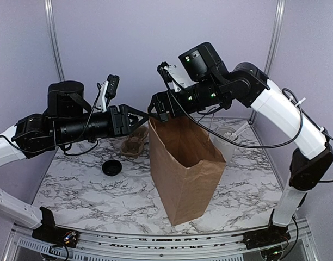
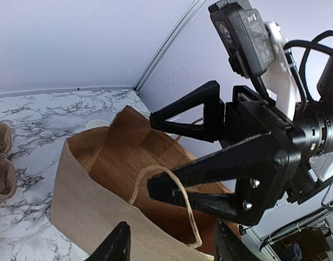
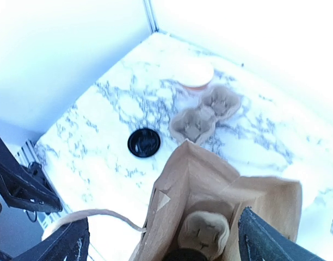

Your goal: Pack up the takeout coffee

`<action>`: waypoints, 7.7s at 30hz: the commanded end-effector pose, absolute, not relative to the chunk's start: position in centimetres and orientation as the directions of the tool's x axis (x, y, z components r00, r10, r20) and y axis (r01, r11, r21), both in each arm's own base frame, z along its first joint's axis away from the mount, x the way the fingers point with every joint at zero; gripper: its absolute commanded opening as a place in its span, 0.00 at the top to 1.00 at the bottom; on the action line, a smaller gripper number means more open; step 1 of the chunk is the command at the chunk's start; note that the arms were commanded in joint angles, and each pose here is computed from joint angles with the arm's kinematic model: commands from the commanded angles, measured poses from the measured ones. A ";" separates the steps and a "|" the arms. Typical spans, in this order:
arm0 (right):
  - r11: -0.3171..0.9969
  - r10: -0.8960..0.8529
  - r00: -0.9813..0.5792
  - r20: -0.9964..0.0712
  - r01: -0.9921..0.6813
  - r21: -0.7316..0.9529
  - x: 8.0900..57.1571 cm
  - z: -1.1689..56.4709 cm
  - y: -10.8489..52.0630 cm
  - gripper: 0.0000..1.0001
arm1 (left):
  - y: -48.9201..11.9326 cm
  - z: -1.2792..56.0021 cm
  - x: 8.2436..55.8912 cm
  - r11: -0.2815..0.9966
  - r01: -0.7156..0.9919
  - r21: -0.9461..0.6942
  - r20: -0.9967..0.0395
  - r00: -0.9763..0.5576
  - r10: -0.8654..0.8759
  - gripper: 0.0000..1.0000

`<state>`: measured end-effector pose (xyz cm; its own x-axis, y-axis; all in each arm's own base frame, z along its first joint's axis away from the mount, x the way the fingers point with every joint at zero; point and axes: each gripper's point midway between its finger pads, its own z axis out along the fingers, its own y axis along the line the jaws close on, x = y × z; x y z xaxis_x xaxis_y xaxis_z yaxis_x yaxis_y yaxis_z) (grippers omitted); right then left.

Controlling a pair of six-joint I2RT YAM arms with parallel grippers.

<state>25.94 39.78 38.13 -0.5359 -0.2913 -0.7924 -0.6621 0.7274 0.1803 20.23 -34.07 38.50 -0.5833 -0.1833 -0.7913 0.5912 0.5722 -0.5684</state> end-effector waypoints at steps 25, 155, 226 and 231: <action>0.825 0.030 -0.383 -0.923 -0.512 0.239 33.0 45.8 29.6 0.10 | -29.4 40.8 20.8 0.645 0.583 -0.495 -0.861 -0.432 -0.270 0.29; 0.912 0.306 -0.637 -0.708 -0.017 0.410 39.9 24.0 11.2 0.76 | -22.5 29.6 25.0 0.794 0.295 -0.531 -0.766 -0.567 -0.302 0.30; 0.988 0.124 -0.571 -0.811 -0.001 0.151 41.0 32.4 10.0 1.00 | -23.0 30.3 25.5 0.792 0.310 -0.527 -0.774 -0.561 -0.295 0.30; 0.988 0.123 -0.561 -0.819 -0.006 0.153 40.6 33.2 9.9 1.00 | -23.0 30.3 25.5 0.792 0.310 -0.526 -0.774 -0.560 -0.295 0.31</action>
<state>41.35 9.84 30.06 -0.6077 0.1256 -0.7842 0.0169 0.9892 0.1453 25.16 -22.80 28.97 -0.5830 -0.2798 -0.7628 0.2913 0.8044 -0.5177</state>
